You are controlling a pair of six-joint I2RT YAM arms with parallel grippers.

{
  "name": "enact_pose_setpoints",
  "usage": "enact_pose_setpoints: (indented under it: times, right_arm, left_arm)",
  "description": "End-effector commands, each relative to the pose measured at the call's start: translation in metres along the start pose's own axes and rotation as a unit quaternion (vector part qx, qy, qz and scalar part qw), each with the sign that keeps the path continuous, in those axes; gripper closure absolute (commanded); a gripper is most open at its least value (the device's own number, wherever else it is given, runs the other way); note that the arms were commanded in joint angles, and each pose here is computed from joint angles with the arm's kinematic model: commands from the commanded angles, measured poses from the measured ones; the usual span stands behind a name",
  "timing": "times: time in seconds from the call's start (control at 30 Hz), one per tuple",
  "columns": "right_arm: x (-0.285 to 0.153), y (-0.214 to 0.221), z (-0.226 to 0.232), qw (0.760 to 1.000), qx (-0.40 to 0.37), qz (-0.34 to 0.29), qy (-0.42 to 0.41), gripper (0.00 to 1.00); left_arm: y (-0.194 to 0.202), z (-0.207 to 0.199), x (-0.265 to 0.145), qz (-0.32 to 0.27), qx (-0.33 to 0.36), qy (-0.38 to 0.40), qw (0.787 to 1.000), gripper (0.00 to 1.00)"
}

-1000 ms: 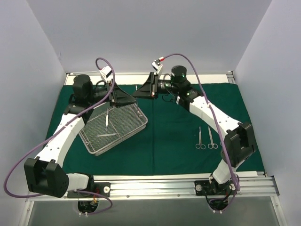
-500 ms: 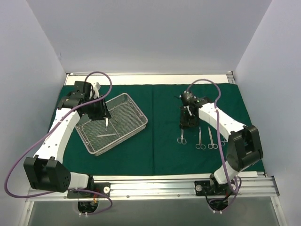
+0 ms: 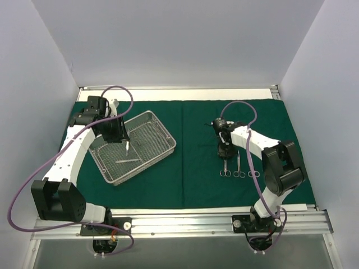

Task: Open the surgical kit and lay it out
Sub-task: Place the medical item in the surgical kit.

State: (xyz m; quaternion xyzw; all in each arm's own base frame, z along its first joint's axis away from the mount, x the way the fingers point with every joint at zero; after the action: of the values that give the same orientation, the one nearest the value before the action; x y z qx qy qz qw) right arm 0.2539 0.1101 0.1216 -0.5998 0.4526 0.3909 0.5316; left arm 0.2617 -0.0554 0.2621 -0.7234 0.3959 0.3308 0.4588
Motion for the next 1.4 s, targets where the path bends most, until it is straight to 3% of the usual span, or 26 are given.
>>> enact_pose_setpoints:
  times: [0.0,0.27,0.4,0.6,0.73,0.93,1.17,1.37]
  right_arm:
    - [0.005,-0.009,-0.004,0.999,-0.021,-0.01,0.035,1.0]
    - [0.018,-0.014,-0.002,0.998,-0.041,0.002,0.047,1.0]
    - [0.021,-0.01,-0.001,0.998,-0.042,0.01,0.045,0.94]
    - [0.022,-0.01,-0.001,0.998,-0.044,0.015,0.044,0.81]
    - [0.017,-0.013,0.0,0.999,-0.04,0.008,0.032,0.63]
    - [-0.012,-0.025,-0.001,0.999,-0.033,-0.021,0.014,0.48]
    - [-0.081,-0.055,-0.004,0.995,-0.021,-0.09,-0.032,0.46]
    - [-0.102,-0.052,-0.011,0.992,-0.007,-0.112,-0.051,0.46]
  left_arm:
    - [-0.004,0.004,-0.005,-0.014,0.008,0.017,1.0,0.53]
    - [-0.002,0.01,-0.002,0.001,-0.002,0.016,1.0,0.53]
    - [-0.002,0.014,0.008,0.025,-0.007,0.007,1.0,0.52]
    - [-0.005,0.02,0.027,0.061,-0.017,-0.023,0.998,0.49]
    - [-0.012,0.025,0.039,0.071,-0.028,-0.061,0.995,0.49]
    - [-0.029,0.033,0.07,0.08,-0.031,-0.112,0.99,0.5]
    - [-0.058,0.034,0.118,0.093,-0.022,-0.144,0.985,0.53]
    - [-0.07,0.035,0.148,0.103,-0.024,-0.149,0.983,0.53]
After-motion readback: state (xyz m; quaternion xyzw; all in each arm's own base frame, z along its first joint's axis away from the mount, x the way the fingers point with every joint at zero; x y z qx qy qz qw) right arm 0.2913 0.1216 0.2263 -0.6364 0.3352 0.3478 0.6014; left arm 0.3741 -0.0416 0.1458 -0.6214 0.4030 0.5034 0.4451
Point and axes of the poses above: each gripper's point midway between its finger pads, its own x axis out along the fingers, its own z axis along the line the jaws close on, y = z × x, the point moved 10 cm from there along -x, back along the fingers, and after that the axes turned 5 degrees about -x, right-handed, at the moved point
